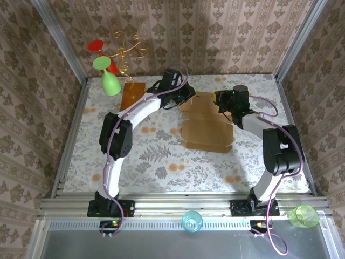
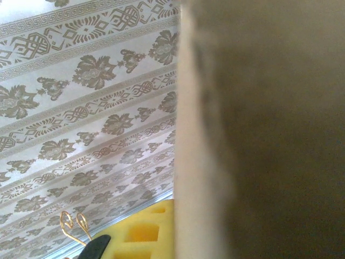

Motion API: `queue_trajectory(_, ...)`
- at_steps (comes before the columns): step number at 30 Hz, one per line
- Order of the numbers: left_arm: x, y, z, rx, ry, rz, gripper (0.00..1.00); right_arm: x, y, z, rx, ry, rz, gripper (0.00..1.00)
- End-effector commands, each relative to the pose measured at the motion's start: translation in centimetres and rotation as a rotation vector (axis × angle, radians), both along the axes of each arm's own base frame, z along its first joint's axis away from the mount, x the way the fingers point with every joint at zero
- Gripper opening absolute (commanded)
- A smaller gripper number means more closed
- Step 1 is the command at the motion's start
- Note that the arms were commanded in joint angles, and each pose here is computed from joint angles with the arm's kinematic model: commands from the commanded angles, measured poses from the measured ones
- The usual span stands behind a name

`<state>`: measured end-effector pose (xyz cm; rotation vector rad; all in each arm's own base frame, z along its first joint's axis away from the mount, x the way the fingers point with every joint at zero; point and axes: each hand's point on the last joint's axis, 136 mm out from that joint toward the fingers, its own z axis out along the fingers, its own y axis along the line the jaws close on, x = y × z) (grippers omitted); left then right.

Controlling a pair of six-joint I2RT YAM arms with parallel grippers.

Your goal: Fold the paper box

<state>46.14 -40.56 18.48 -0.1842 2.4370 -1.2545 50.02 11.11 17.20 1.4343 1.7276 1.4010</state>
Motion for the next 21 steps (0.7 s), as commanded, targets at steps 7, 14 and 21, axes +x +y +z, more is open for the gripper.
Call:
queue_trajectory(7, -1.7, 5.1, 5.5, 0.016, -0.149, 0.075, 0.38, -1.3, -0.6, 2.8, 0.002, 0.007, -0.017, 0.0)
queue_trajectory(14, -4.7, 13.4, -0.7, 0.05, -0.047, 0.209, 0.19, -3.5, -1.7, 5.7, 0.026, 0.061, -0.056, 0.0)
queue_trajectory(21, -4.6, 12.8, -6.6, -0.03, 0.007, 0.237, 0.14, -5.4, -2.2, 7.3, 0.056, 0.092, -0.078, 0.0)
